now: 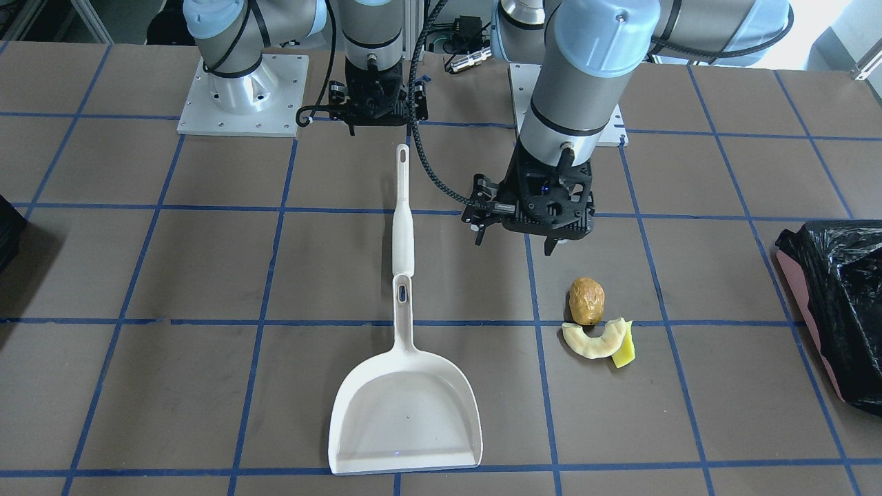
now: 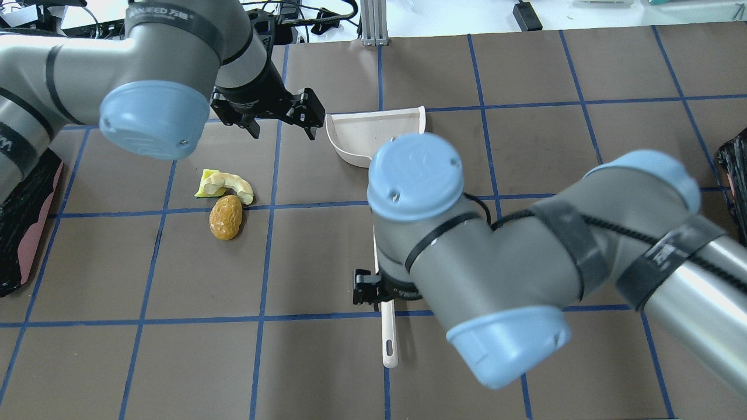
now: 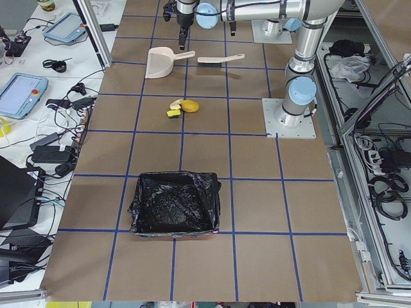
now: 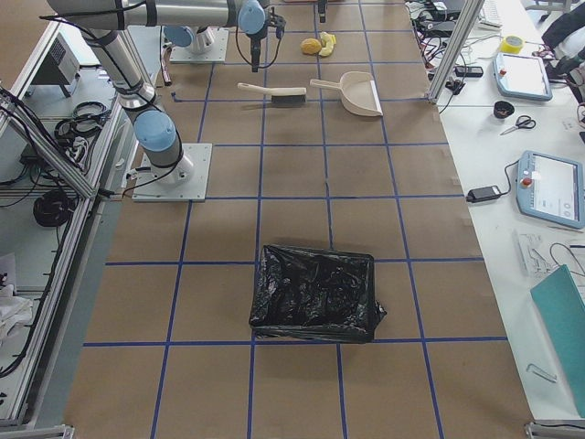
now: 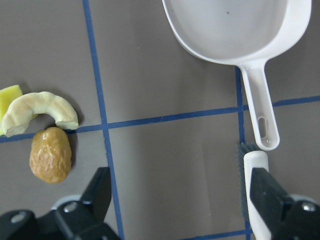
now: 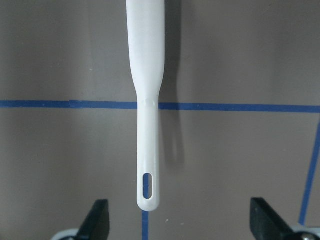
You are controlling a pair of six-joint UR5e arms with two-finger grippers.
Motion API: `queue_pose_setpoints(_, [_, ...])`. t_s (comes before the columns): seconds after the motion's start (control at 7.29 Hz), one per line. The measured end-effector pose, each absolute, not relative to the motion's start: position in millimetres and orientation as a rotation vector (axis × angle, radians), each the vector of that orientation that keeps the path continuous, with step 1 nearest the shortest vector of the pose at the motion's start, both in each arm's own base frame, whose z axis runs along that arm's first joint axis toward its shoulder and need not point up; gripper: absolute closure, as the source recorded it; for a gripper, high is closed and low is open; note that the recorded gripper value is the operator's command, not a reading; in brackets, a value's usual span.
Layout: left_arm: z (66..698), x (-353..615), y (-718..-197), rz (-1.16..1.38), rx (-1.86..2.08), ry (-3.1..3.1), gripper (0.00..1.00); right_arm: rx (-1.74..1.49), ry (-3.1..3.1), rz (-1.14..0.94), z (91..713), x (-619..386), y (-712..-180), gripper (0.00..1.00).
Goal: Sweep and dump trash in nearest bin
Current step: 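Grasp the dustpan handle with the left gripper while the right grasps the brush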
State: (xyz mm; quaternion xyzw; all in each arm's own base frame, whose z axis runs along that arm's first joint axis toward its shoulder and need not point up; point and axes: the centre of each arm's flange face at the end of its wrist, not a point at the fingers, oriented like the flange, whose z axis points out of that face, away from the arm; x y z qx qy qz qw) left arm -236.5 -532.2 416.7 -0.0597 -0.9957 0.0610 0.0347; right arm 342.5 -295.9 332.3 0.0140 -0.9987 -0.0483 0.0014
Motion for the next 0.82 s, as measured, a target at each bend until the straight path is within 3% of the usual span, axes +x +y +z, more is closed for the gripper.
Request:
queue_pose_setpoints(0.41, [360.7, -300.4, -540.2, 0.177, -0.233, -3.047, 0.00, 0.047, -3.124, -0.164, 242.2, 350.5, -261.3, 0.07])
queue_pose_setpoints(0.82, [308.7, -336.3, -546.5, 0.152, -0.298, -3.044, 0.00, 0.014, -3.130, -0.162, 229.2, 355.2, -261.6, 0.18])
